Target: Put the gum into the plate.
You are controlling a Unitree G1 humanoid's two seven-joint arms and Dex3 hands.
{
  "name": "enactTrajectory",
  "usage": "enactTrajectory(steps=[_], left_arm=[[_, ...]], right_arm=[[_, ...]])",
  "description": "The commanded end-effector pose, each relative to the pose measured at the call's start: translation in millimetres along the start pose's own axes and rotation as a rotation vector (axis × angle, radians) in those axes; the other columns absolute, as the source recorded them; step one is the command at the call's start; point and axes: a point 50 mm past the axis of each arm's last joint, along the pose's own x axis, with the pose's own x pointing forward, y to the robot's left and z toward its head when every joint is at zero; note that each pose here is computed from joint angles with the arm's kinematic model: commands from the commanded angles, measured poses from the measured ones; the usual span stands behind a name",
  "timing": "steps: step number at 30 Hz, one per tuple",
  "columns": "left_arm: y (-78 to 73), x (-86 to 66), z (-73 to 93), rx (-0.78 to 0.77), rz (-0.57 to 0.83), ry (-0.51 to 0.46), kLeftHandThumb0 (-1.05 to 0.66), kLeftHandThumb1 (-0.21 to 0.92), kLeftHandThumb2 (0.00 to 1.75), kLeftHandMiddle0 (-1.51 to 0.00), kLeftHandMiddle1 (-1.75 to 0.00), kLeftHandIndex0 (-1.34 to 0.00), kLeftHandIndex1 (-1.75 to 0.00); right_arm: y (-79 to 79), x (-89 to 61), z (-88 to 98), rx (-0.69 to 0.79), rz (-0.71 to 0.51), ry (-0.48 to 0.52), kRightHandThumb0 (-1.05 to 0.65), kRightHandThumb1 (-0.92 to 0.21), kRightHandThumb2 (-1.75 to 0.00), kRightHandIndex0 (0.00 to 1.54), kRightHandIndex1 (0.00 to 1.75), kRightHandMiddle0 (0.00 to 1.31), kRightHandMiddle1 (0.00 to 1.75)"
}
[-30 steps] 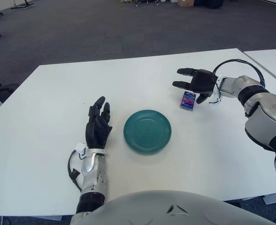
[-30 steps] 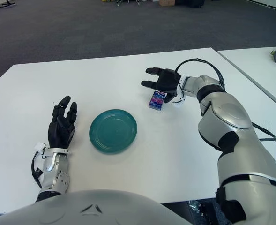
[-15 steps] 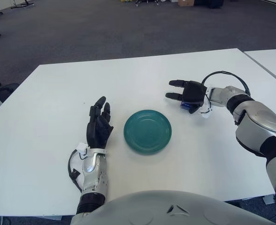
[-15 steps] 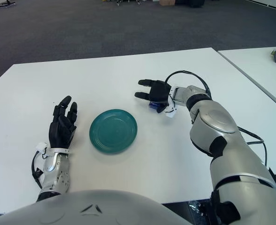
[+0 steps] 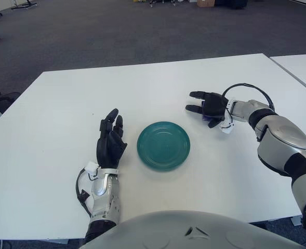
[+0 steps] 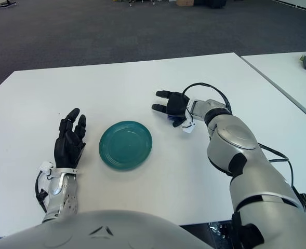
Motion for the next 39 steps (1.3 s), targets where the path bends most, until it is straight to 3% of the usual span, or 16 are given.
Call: enactTrajectory(steps=[1,20,39], left_arm=[[-5.3,-35.9,-26.2,-0.073,0.134,0.133,-0.96,0.92,0.88,-0.2,0.0,0.0,-0.72],[-4.6,-38.7,-21.0,-0.049,0.135,0.137,-0.96,0.92,0.89,-0.18,0.0,0.0,-0.65],[-3.7,-38.6,-22.9,-0.014,0.141,0.145,-0.94,0.92,0.9,-0.18,0.0,0.0,-0.61]], right_arm=[[7.4,4.5,16.0,0.028,0.025,-0.026,-1.05,-0.92,-0.71,0.0,0.0,0.0,0.0],[14.2,-1.4,9.0,0.109,0.059,0.086,-1.05,-0.92,-0.68,0.03,0.01,0.02,0.02],[11.6,-12.5,2.2,0.077,-0.021,0.03,-1.05,-0.92,-0.77,0.06,0.01,0.02,0.04]])
